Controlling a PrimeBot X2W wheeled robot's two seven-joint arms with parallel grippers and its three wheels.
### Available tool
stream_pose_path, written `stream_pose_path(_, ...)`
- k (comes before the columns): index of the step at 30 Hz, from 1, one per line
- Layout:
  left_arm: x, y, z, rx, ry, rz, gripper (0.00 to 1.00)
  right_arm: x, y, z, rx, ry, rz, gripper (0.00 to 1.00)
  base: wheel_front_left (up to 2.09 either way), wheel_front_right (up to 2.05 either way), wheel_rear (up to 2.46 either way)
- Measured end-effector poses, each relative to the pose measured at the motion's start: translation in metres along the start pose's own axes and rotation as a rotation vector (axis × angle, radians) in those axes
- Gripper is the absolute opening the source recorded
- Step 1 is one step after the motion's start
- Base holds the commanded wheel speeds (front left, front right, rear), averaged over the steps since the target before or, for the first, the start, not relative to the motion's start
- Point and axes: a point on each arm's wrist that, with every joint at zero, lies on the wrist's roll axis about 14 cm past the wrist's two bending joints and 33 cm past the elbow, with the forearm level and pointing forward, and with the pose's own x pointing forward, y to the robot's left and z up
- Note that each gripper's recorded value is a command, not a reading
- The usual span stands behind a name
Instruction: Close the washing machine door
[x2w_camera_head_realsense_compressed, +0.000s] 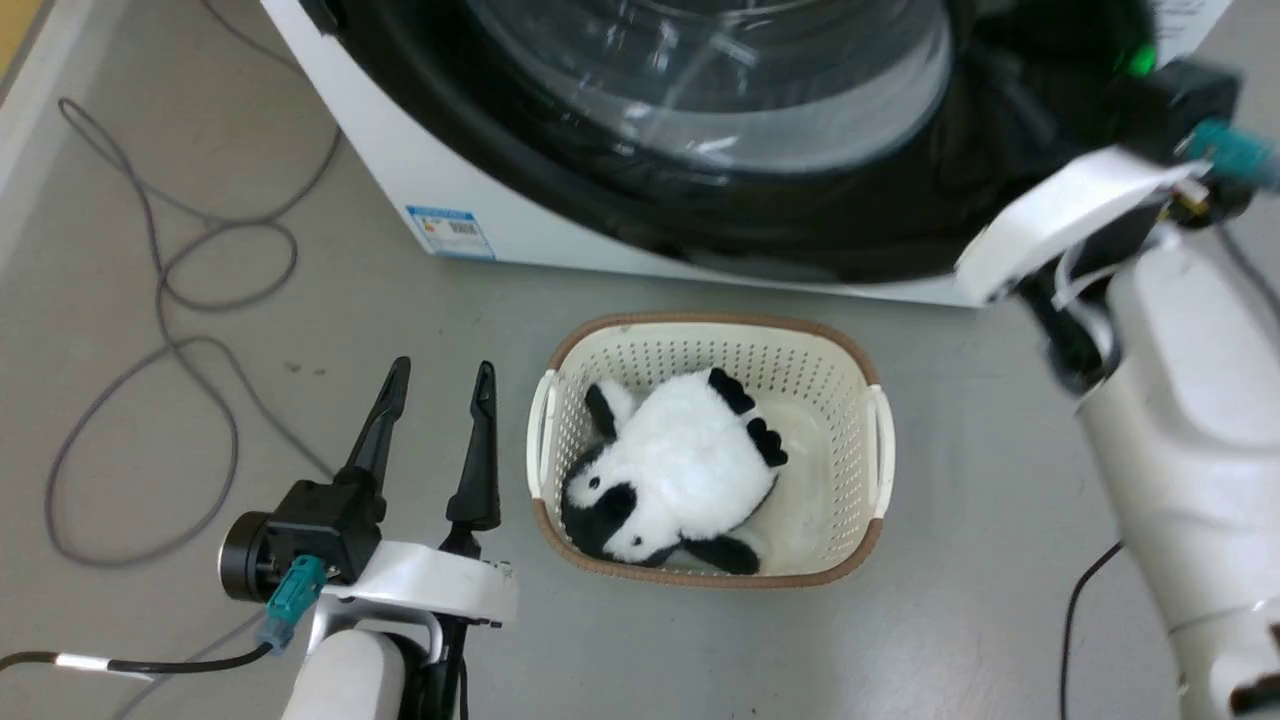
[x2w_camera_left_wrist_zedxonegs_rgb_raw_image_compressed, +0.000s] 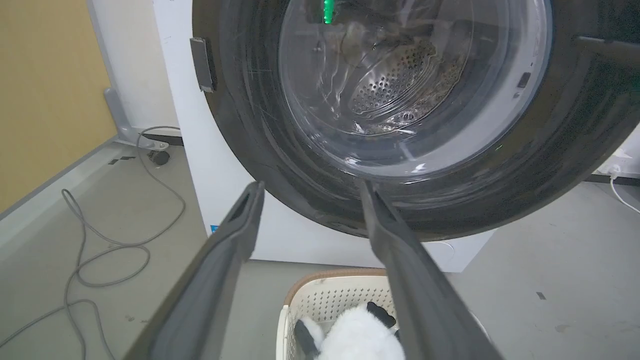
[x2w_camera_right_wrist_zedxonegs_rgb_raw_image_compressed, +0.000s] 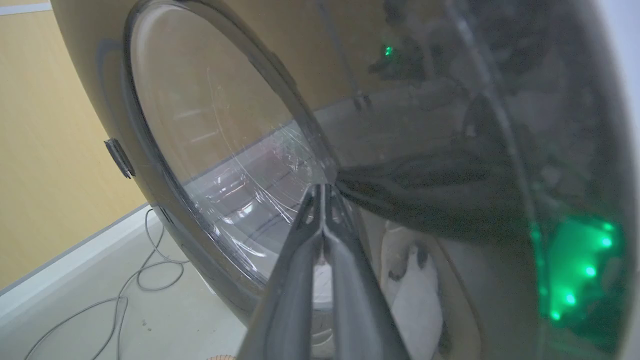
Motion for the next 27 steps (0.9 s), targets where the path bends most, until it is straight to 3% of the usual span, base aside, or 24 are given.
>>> stream_pose_path(15,0.008,0.007,-0.007,0.0,0.014,0.022,1.0,0.04,-0.036,0.019,-0.053,-0.04,-0.054,0.0,0.0,0.0,0.0)
stream_pose_path(22,0.007,0.005,-0.002,-0.001,0.002,0.021,1.0,0.04,-0.034,0.026,-0.067,-0.04,-0.051,0.0,0.0,0.0,0.0)
stream_pose_path(27,0.002,0.004,0.008,-0.004,-0.022,0.021,1.0,0.031,-0.014,0.041,-0.094,-0.072,-0.001,0.0,0.0,0.0,0.0)
